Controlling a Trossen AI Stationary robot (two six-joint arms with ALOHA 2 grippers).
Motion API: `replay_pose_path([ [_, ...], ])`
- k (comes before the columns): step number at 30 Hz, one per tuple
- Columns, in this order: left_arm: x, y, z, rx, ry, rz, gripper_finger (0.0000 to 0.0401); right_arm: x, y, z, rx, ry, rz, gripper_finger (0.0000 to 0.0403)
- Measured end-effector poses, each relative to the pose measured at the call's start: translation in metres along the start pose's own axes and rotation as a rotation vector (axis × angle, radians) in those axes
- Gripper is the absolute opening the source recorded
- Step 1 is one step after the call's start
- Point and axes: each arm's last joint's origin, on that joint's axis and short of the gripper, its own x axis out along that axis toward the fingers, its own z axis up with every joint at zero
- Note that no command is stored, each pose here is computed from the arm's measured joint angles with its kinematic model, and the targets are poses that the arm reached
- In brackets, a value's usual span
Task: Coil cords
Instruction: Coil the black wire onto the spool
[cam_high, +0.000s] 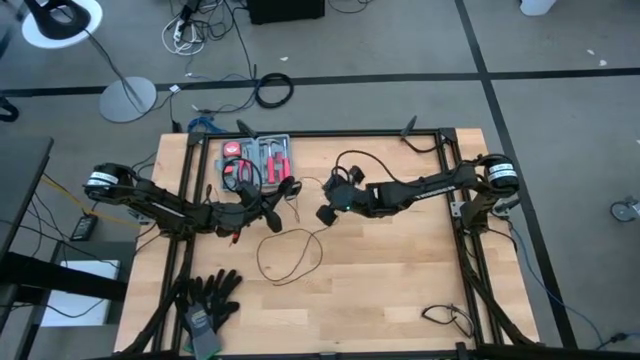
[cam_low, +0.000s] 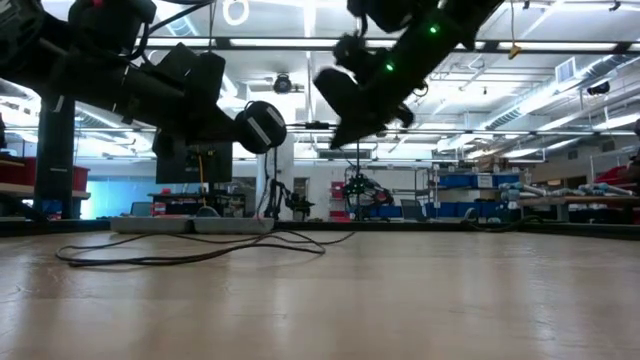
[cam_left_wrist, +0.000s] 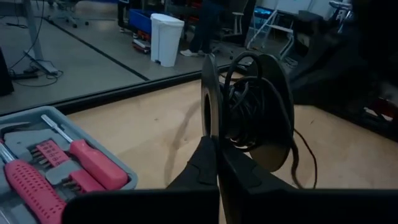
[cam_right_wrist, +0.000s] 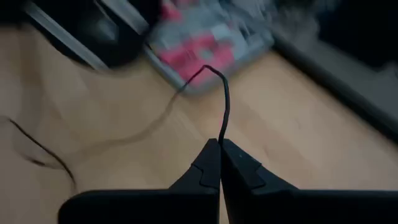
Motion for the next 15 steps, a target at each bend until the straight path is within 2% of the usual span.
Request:
replay_pose_path([
  [7,0.0,0.0,-0.001,0.007,0.004,0.005,0.0,-0.014,-0.015,-0.036,0.0,0.318,-0.168,0.0001],
  [10,0.0,0.0,-0.001,0.008,0.004,0.005,0.0,-0.02,-0.018,-0.055,-0.001,0.373,-0.226,0.0001],
  [12,0.0,0.0,-0.001,0.008,0.004,0.006,0.0,-0.025,-0.019,-0.069,0.021,0.381,-0.222,0.0001],
  [15,0.0,0.001,-0.001,0.009,0.005,0.005,0.0,-0.032,-0.019,-0.087,0.084,0.351,-0.133,0.0],
])
